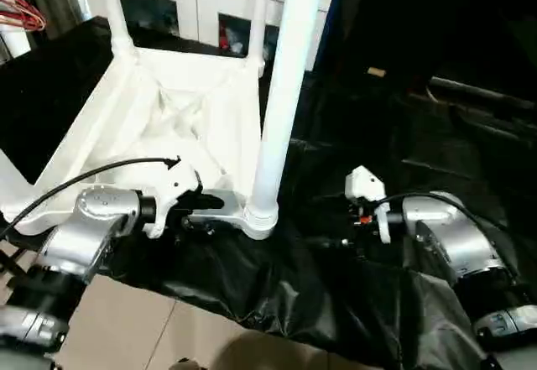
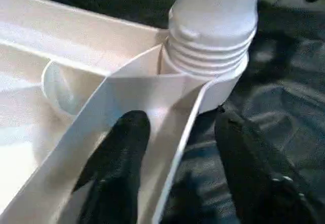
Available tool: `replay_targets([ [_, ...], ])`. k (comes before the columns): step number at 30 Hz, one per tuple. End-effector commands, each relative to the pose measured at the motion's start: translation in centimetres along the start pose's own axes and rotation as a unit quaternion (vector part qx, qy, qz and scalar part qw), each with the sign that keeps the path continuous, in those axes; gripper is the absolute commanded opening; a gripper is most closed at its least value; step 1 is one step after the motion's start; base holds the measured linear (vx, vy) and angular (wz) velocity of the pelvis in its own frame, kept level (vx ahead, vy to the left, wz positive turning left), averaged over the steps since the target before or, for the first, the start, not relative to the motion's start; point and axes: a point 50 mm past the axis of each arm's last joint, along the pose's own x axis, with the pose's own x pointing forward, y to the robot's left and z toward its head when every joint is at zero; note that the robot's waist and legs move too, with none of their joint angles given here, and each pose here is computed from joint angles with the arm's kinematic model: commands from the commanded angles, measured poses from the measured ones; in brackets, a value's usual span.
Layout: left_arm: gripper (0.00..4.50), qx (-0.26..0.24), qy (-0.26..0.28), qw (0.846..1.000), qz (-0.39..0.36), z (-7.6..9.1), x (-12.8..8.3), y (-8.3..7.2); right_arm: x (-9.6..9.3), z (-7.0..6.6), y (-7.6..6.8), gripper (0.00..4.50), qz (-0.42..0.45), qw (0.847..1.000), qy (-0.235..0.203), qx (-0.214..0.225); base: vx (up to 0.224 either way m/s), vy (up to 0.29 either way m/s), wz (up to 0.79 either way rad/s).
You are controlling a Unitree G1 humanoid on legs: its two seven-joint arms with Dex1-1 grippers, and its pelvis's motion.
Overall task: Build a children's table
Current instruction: Rotate table base, then rotate leg to tighten
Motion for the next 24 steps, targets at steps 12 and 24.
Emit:
replay_targets([
  [12, 1.25, 0.021, 0.054, 0.997, -0.049, -0.21, 0.04, 0.83, -0.61, 0.1, 0.42, 4.5, -0.002, 1.0, 0.016, -0.01, 0.0, 0.0, 0.0],
  [24, 0.34, 0.001, 0.049, 0.995, -0.084, 0.19, -0.05, 0.69, -0.58, -0.06, 0.83, 4.5, -0.008, 1.0, 0.011, -0.002, 0.0, 0.0, 0.0],
])
